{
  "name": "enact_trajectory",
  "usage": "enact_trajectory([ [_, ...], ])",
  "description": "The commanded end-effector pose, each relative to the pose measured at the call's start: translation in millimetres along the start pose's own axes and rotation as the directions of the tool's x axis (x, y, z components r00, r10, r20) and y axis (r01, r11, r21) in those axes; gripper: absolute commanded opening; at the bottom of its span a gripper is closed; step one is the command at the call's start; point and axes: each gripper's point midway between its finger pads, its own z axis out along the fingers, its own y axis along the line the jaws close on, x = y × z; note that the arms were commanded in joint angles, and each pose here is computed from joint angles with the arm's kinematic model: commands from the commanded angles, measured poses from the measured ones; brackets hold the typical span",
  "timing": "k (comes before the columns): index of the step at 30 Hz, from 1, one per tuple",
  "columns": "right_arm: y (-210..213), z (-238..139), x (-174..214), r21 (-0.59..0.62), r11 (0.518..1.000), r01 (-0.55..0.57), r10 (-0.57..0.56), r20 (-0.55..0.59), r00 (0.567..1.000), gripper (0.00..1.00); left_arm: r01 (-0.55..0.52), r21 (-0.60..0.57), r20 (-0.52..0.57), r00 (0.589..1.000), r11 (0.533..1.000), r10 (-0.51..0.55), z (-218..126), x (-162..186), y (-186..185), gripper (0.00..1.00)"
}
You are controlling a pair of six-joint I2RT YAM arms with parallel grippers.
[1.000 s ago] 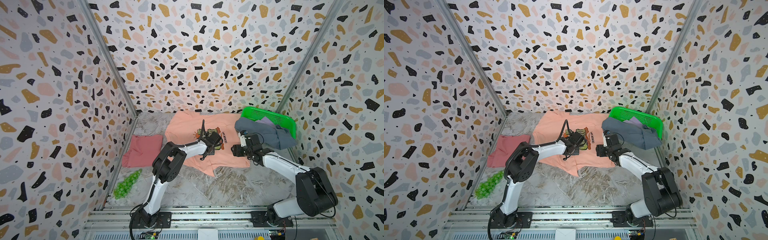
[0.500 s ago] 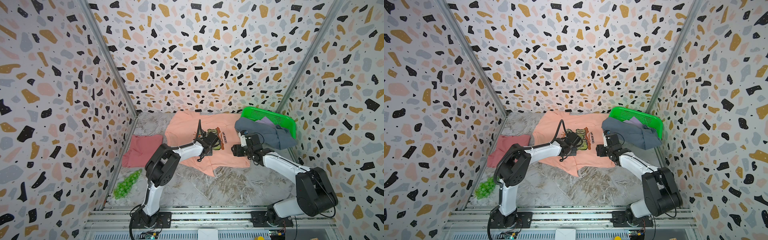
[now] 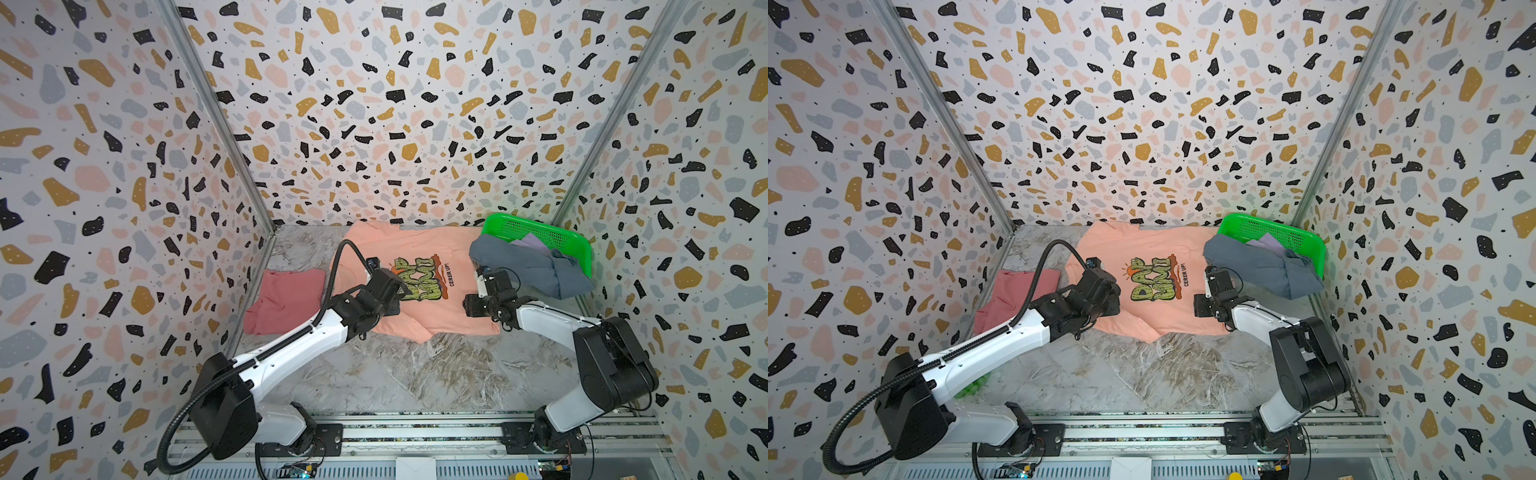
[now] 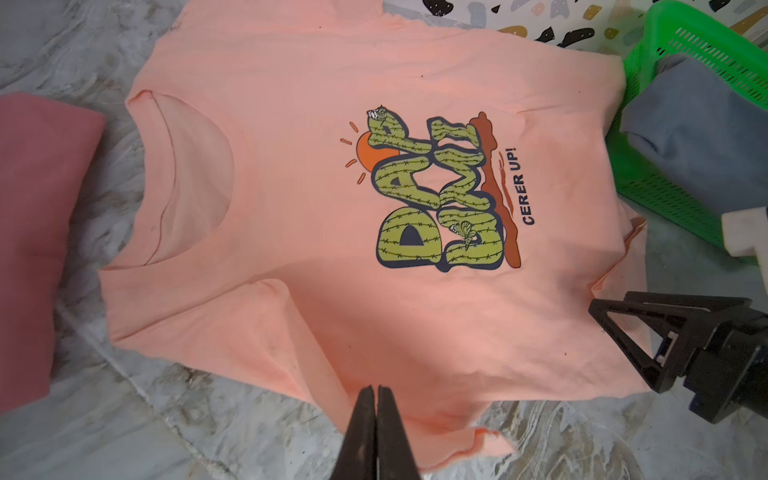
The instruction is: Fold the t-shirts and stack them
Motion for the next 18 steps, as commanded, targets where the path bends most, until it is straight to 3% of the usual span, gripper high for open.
enact_trajectory([
  [1,-7.9,2.1,-6.0,0.081,0.997,0.009,-0.01,0.016,1.0,0.58,0.032,0.0,-0.005,0.999,1.0,-0.032,-7.2,7.9,9.1,0.0],
  [14,-27.6,14.2,-11.1,0.186,0.982,-0.025,0.021,0.02,1.0,0.51,0.053,-0.024,0.019,0.998,0.998,-0.052,-23.6,9.1,25.1,0.0],
  [18,-37.9,11.3,-19.8,0.218,0.975,-0.053,0.044,0.045,0.998,0.42,0.06,-0.029,0.03,0.998,0.998,-0.059,-27.3,8.8,29.3,0.0],
])
